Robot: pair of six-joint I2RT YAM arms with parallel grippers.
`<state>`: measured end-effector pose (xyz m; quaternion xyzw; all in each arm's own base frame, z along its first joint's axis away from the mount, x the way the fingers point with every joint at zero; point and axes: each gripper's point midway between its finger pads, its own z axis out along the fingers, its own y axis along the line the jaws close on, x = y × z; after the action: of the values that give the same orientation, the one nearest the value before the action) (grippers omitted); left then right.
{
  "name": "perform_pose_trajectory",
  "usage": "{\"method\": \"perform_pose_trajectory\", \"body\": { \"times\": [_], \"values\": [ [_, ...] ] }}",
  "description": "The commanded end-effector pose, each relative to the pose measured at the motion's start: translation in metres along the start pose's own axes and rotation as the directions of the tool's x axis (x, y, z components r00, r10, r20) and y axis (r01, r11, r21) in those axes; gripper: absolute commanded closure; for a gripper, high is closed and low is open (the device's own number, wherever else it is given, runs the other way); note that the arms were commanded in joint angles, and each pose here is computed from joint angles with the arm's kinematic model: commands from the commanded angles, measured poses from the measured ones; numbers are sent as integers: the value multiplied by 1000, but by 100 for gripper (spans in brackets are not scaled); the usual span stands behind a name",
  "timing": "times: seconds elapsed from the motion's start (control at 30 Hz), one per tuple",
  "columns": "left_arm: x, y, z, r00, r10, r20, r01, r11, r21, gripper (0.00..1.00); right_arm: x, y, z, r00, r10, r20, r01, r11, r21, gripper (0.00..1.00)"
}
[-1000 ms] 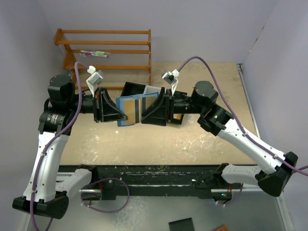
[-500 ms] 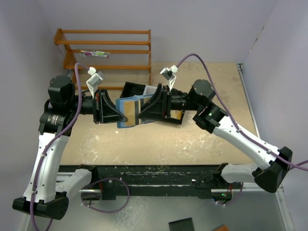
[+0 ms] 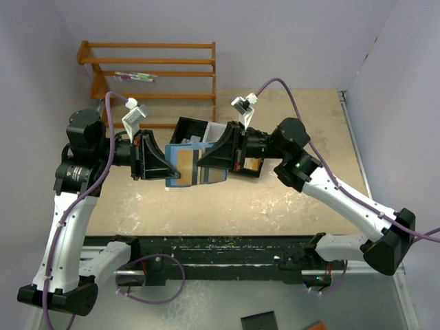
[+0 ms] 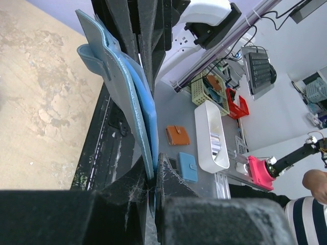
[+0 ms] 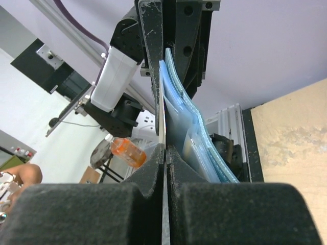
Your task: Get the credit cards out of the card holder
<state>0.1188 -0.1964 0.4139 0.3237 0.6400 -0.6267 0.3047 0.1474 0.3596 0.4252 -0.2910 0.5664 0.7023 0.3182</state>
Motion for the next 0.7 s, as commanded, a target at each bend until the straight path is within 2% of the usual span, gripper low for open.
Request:
{"method": "perform_pose_trajectory", "body": {
  "times": [0.0,0.3,0.5,0.67],
  "values": [
    [-3,-13,-1,998,66,-6,-66,997,41,100,1,23,-9,999,-33,0,33,997,-66,100],
    [-4,-13,-1,998,61,-3,-61,997,39,100,-3,29,-15,998,-55,8,56,998,-43,100],
    [-4,-13,-1,998,60,-3,-60,997,39,100,-6,19,-31,999,-45,-7,46,998,48,100],
    [-5,-12,-1,998,70,0,-69,997,33,100,-14,7,-62,1000,-11,-12,13,989,150,100]
  ]
}}
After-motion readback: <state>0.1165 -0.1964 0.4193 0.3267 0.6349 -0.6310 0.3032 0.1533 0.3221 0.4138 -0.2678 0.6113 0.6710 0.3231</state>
